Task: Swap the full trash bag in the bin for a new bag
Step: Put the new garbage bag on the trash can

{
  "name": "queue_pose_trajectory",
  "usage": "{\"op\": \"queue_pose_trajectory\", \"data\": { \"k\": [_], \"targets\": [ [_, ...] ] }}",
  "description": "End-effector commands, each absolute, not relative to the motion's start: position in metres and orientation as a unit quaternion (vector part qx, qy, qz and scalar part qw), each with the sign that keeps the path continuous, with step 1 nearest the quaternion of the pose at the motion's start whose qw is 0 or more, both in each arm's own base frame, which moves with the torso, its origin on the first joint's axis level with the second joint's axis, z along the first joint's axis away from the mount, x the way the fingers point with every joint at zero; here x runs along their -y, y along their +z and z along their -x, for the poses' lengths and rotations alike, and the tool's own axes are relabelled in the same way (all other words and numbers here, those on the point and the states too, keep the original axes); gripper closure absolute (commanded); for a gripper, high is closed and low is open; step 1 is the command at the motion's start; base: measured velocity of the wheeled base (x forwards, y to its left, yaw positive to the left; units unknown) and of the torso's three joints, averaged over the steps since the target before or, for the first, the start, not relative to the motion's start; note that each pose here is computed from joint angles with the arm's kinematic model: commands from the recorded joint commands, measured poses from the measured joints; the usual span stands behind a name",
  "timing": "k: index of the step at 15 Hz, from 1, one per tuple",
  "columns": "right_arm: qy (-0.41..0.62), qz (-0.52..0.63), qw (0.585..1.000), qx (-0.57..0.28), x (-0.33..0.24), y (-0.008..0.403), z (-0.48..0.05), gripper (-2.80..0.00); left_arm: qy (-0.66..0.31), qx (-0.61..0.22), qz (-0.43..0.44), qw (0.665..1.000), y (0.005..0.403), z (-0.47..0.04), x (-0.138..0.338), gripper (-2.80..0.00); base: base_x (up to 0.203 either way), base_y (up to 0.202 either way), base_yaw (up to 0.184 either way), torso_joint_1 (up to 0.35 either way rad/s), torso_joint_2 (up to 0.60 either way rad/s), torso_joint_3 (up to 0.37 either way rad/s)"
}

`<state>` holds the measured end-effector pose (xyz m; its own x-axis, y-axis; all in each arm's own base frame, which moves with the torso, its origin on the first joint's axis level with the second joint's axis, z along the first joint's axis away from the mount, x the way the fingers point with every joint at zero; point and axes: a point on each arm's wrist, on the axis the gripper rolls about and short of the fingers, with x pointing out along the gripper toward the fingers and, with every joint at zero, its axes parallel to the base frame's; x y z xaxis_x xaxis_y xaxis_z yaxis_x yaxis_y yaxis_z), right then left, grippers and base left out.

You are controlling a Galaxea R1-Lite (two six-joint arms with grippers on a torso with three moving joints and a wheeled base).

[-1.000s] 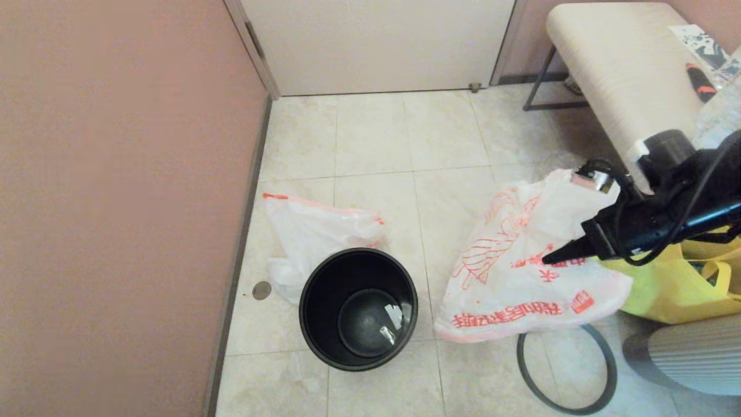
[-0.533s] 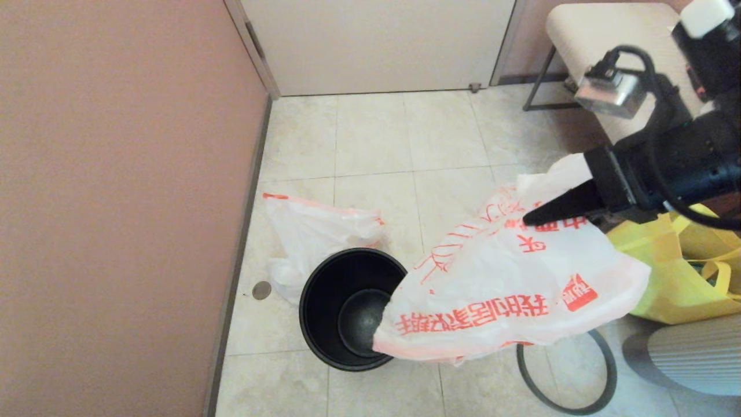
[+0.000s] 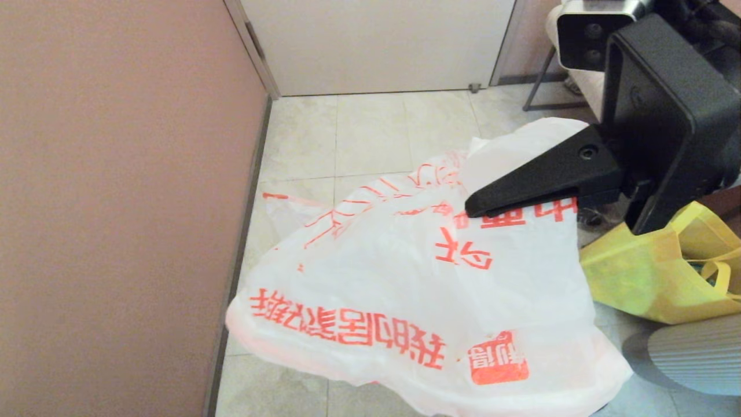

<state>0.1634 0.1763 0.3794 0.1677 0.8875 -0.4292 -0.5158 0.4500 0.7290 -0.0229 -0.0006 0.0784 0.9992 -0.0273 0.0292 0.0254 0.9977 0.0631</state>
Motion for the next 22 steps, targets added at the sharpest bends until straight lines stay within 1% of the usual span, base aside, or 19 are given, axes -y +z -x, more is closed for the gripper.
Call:
{"op": "queue_pose_trajectory", "data": {
  "k": [1, 5, 8, 12, 15, 18, 20, 22],
  "targets": [
    [0.479, -0.245, 0.707, -0.459, -0.197, 0.370, -0.179, 0.00, -0.014, 0.009, -0.032, 0.999, 0.075, 0.022, 0.001, 0.00, 0.000, 0.000, 0.000, 0.000, 0.00, 0.000],
    [0.444, -0.299, 0.681, -0.499, -0.208, 0.366, -0.180, 0.00, -0.014, 0.009, -0.032, 0.999, 0.075, 0.022, 0.001, 0.00, 0.000, 0.000, 0.000, 0.000, 0.00, 0.000],
    [0.408, -0.301, 0.686, -0.522, -0.216, 0.355, -0.186, 0.00, -0.014, 0.009, -0.032, 0.999, 0.075, 0.022, 0.001, 0.00, 0.000, 0.000, 0.000, 0.000, 0.00, 0.000],
    [0.367, -0.288, 0.680, -0.565, -0.242, 0.321, -0.210, 0.00, -0.014, 0.009, -0.032, 0.999, 0.075, 0.022, 0.001, 0.00, 0.000, 0.000, 0.000, 0.000, 0.00, 0.000],
    [0.336, -0.282, 0.664, -0.606, -0.264, 0.295, -0.217, 0.00, -0.014, 0.009, -0.032, 0.999, 0.075, 0.022, 0.001, 0.00, 0.000, 0.000, 0.000, 0.000, 0.00, 0.000],
    [0.348, -0.275, 0.650, -0.617, -0.273, 0.298, -0.199, 0.00, -0.014, 0.009, -0.032, 0.999, 0.075, 0.022, 0.001, 0.00, 0.000, 0.000, 0.000, 0.000, 0.00, 0.000],
    [0.358, -0.274, 0.648, -0.613, -0.271, 0.305, -0.190, 0.00, -0.014, 0.009, -0.032, 0.999, 0.075, 0.022, 0.001, 0.00, 0.000, 0.000, 0.000, 0.000, 0.00, 0.000],
    [0.350, -0.247, 0.647, -0.631, -0.267, 0.302, -0.184, 0.00, -0.014, 0.009, -0.032, 0.999, 0.075, 0.022, 0.001, 0.00, 0.000, 0.000, 0.000, 0.000, 0.00, 0.000]
  ]
}}
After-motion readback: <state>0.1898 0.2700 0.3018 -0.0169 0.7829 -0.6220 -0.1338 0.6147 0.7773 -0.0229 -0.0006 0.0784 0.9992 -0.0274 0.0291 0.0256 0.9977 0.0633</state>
